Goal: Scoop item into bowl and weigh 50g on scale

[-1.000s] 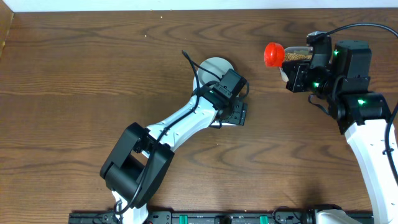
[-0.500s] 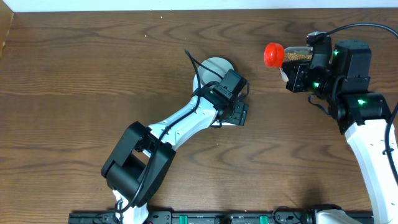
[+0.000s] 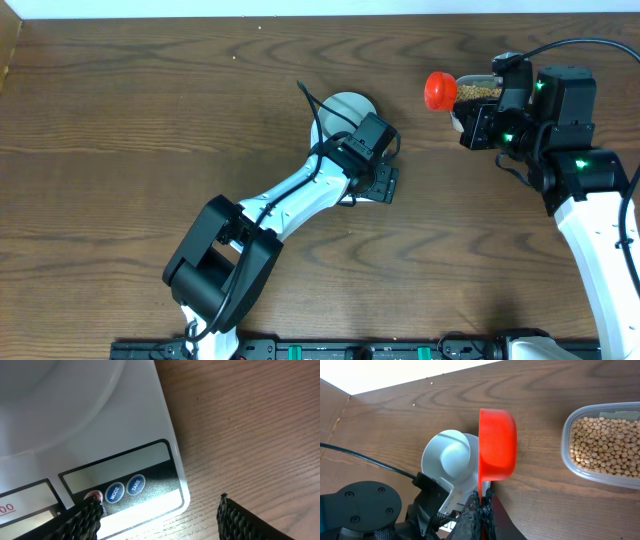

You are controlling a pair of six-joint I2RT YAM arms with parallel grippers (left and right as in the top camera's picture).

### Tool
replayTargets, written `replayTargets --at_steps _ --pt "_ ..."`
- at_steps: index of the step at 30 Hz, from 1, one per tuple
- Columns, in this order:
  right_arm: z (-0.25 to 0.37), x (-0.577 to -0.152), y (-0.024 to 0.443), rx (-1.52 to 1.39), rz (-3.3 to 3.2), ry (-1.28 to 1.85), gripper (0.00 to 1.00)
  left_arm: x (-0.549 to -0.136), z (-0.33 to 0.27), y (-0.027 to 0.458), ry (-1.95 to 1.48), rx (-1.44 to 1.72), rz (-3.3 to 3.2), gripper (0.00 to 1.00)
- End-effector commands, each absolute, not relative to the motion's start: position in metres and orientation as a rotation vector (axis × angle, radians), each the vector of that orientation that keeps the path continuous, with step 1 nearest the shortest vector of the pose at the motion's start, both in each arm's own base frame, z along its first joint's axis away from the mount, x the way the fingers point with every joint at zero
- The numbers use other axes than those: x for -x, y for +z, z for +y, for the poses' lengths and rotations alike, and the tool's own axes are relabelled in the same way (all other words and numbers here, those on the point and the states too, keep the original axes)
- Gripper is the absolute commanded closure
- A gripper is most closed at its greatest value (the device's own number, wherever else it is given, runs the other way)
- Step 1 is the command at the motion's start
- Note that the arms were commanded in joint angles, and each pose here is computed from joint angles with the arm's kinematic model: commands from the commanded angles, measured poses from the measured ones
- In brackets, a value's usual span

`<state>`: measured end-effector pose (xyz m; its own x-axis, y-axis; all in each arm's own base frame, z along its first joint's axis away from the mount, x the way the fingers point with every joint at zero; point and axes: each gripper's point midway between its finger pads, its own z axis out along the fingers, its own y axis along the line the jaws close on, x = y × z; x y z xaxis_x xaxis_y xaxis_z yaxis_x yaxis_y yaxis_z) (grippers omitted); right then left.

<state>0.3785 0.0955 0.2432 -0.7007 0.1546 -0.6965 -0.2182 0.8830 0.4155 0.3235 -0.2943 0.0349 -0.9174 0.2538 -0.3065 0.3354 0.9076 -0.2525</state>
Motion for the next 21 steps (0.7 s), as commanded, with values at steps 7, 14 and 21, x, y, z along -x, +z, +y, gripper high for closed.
replayTargets --at_steps 7,14,21 --pt "0.0924 -0.3804 0.2470 0.051 2.262 0.594 0.99 -0.3183 -0.2895 0.0172 -0.401 -0.473 2.834 0.25" --pt "0.0917 -0.3791 0.2449 0.047 2.273 0.591 0.99 -0.3186 -0.2889 0.0132 -0.398 -0.469 2.841 0.25" --pt "0.0892 -0.3801 0.2443 0.038 2.274 0.573 0.99 -0.3203 -0.2888 0.0128 -0.400 -0.462 2.838 0.25"
